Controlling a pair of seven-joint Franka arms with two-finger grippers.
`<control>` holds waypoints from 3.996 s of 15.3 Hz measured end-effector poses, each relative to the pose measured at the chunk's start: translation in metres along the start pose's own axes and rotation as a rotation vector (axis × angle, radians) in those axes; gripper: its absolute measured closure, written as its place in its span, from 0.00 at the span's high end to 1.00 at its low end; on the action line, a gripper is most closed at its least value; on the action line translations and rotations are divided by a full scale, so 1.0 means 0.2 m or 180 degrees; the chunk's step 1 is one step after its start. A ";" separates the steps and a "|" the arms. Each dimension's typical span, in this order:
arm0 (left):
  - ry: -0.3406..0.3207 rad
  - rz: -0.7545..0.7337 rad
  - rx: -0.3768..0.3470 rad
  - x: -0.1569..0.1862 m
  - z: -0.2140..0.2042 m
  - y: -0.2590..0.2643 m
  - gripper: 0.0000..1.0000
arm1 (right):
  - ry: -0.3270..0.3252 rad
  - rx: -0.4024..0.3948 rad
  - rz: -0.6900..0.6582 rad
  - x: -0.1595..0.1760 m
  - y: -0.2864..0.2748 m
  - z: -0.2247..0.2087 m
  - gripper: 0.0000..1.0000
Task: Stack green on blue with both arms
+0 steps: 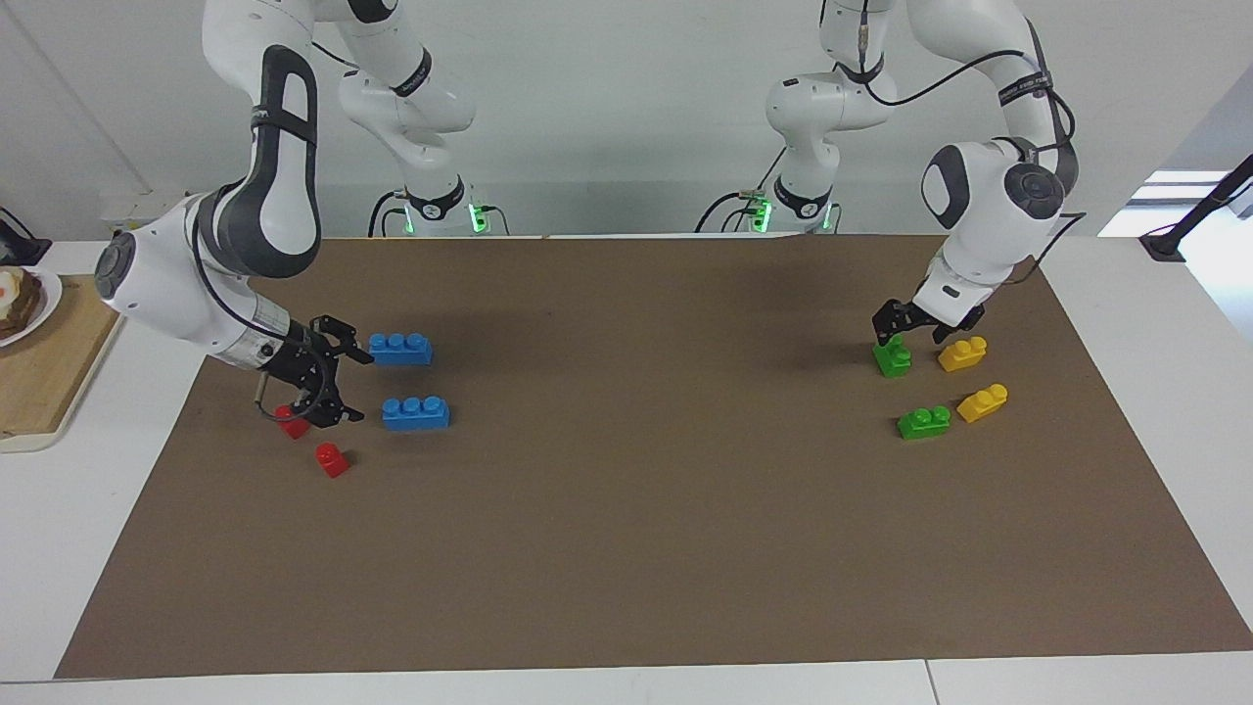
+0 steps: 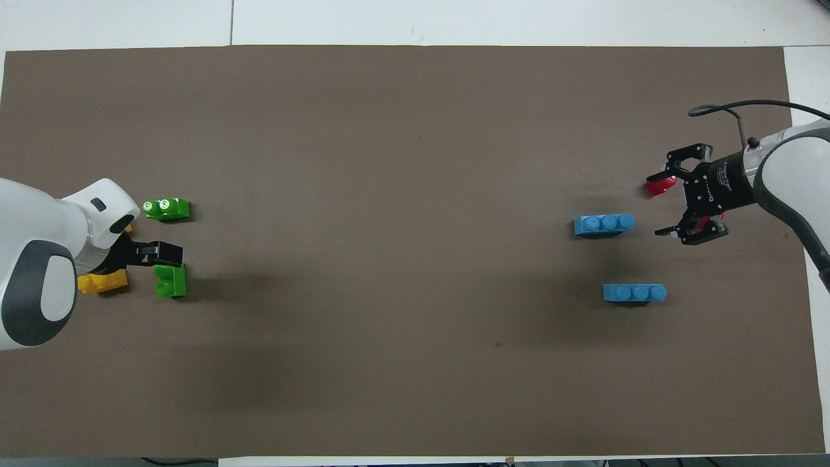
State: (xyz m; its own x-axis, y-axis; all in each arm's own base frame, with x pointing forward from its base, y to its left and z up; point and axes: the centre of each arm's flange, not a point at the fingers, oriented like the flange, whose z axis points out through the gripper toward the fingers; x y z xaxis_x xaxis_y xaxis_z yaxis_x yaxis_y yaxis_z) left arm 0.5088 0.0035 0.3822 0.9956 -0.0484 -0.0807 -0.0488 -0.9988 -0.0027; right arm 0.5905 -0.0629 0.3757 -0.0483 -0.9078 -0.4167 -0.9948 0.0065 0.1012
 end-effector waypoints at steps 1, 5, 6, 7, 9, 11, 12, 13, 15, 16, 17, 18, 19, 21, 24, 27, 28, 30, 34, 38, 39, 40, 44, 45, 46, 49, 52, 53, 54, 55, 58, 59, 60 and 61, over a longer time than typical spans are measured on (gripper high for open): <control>-0.0007 -0.0009 -0.0002 -0.01 0.03 -0.01 1.00 | -0.0029 0.0013 0.0028 0.01 0.01 0.03 1.00; -0.0064 -0.0044 -0.0011 -0.04 0.10 -0.05 1.00 | -0.0071 -0.0017 0.0119 0.04 0.04 0.13 1.00; -0.0061 -0.0055 -0.0012 -0.04 0.11 -0.06 1.00 | -0.0069 -0.0006 0.0140 0.06 0.05 0.16 1.00; -0.0062 -0.0062 -0.0012 -0.05 0.12 -0.06 1.00 | -0.0064 0.0001 0.0155 0.06 0.06 0.18 1.00; -0.0053 -0.0062 -0.0012 -0.05 0.14 -0.06 1.00 | -0.0052 0.0010 0.0171 0.07 0.06 0.20 1.00; -0.0041 -0.0062 -0.0012 -0.06 0.17 -0.06 1.00 | -0.0043 -0.0005 0.0165 0.07 0.07 0.24 1.00; -0.0043 -0.0062 -0.0012 -0.07 0.18 -0.06 1.00 | -0.0036 -0.0015 0.0160 0.06 0.08 0.26 1.00; -0.0044 -0.0062 -0.0012 -0.07 0.20 -0.06 1.00 | -0.0024 -0.0015 0.0160 0.06 0.08 0.28 1.00; -0.0048 -0.0061 -0.0012 -0.08 0.21 -0.06 1.00 | -0.0003 -0.0013 0.0168 0.07 0.10 0.32 1.00; -0.0044 -0.0061 -0.0012 -0.08 0.22 -0.06 1.00 | 0.0004 -0.0016 0.0159 0.08 0.11 0.34 1.00; -0.0043 -0.0061 -0.0013 -0.08 0.23 -0.06 1.00 | 0.0010 -0.0019 0.0139 0.09 0.12 0.36 1.00; -0.0047 -0.0061 -0.0013 -0.08 0.24 -0.06 1.00 | 0.0008 -0.0025 0.0120 0.10 0.13 0.37 1.00; -0.0056 -0.0061 -0.0015 -0.08 0.25 -0.06 1.00 | 0.0002 -0.0027 0.0107 0.10 0.13 0.38 1.00; -0.0031 -0.0061 -0.0014 -0.08 0.28 -0.06 1.00 | 0.0010 -0.0003 0.0095 0.11 0.13 0.38 1.00; -0.0012 -0.0060 -0.0015 -0.08 0.34 -0.06 1.00 | 0.0039 0.0033 0.0082 0.14 0.14 0.41 1.00; -0.0017 -0.0059 -0.0017 -0.08 0.36 -0.06 1.00 | -0.0015 0.0076 0.0080 0.18 0.14 0.46 1.00; -0.0013 -0.0059 -0.0017 -0.08 0.36 -0.06 1.00 | -0.0023 0.0079 0.0085 0.19 0.13 0.47 1.00; -0.0013 -0.0057 -0.0016 -0.08 0.36 -0.05 1.00 | -0.0033 0.0079 0.0098 0.19 0.13 0.48 1.00; -0.0016 -0.0051 -0.0016 -0.08 0.36 -0.05 0.55 | -0.0061 0.0091 0.0116 0.19 0.13 0.48 1.00; -0.0015 -0.0043 -0.0015 -0.08 0.36 -0.04 0.34 | -0.0115 0.0120 0.0140 0.17 0.12 0.48 0.80; -0.0010 -0.0042 -0.0015 -0.07 0.35 -0.04 0.34 | -0.0109 0.0133 0.0139 0.17 0.12 0.48 0.69; 0.0001 -0.0042 -0.0014 -0.06 0.34 -0.04 0.34 | -0.0103 0.0145 0.0137 0.17 0.12 0.47 0.58; 0.0014 -0.0054 -0.0011 0.04 0.10 -0.05 0.34 | -0.0100 0.0158 0.0136 0.18 0.12 0.47 0.34; 0.0025 -0.0080 -0.0010 0.07 0.03 -0.05 0.34 | -0.0100 0.0158 0.0137 0.18 0.12 0.47 0.34; 0.0038 -0.0110 -0.0008 0.08 -0.02 -0.05 0.34 | -0.0100 0.0159 0.0134 0.18 0.12 0.47 0.34; 0.0055 -0.0217 -0.0008 0.10 -0.08 -0.05 0.34 | -0.0097 0.0228 0.0053 0.11 0.07 0.42 0.34; 0.0024 -0.0265 -0.0009 0.11 -0.11 -0.05 0.34 | -0.0089 0.0392 -0.0041 -0.18 -0.06 0.32 0.34; 0.0018 -0.0277 -0.0008 0.11 -0.13 -0.04 0.34 | -0.0091 0.0432 -0.0094 -0.30 -0.09 0.29 0.34; 0.0019 -0.0302 -0.0007 0.12 -0.14 -0.03 0.34 | -0.0096 0.0443 -0.0152 -0.42 -0.11 0.29 0.34; 0.0016 -0.0342 -0.0006 0.12 -0.15 -0.01 0.34 | -0.0098 0.0432 -0.0218 -0.54 -0.12 0.32 0.34; 0.0042 -0.0479 0.0000 0.14 -0.19 0.09 0.34 | -0.0074 0.0422 -0.0296 -0.90 -0.09 0.48 0.34; 0.0049 -0.0514 0.0001 0.14 -0.20 0.12 0.34 | -0.0068 0.0442 -0.0273 -1.01 -0.07 0.53 0.34; 0.0052 -0.0544 0.0002 0.14 -0.21 0.13 0.34 | -0.0065 0.0483 -0.0254 -1.13 -0.05 0.59 0.34; 0.0055 -0.0564 0.0001 0.14 -0.21 0.13 0.34 | -0.0081 0.0534 -0.0214 -1.23 -0.02 0.64 0.34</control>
State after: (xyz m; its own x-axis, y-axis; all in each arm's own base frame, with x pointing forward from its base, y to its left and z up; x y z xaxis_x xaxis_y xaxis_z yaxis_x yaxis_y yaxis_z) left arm 0.5393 -0.0241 0.4220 0.9898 0.1284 -0.0619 0.1277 -0.9917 -0.0158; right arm 0.5960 0.2145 0.3631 0.0187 -0.8976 -0.4405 -0.9967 0.0180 -0.0790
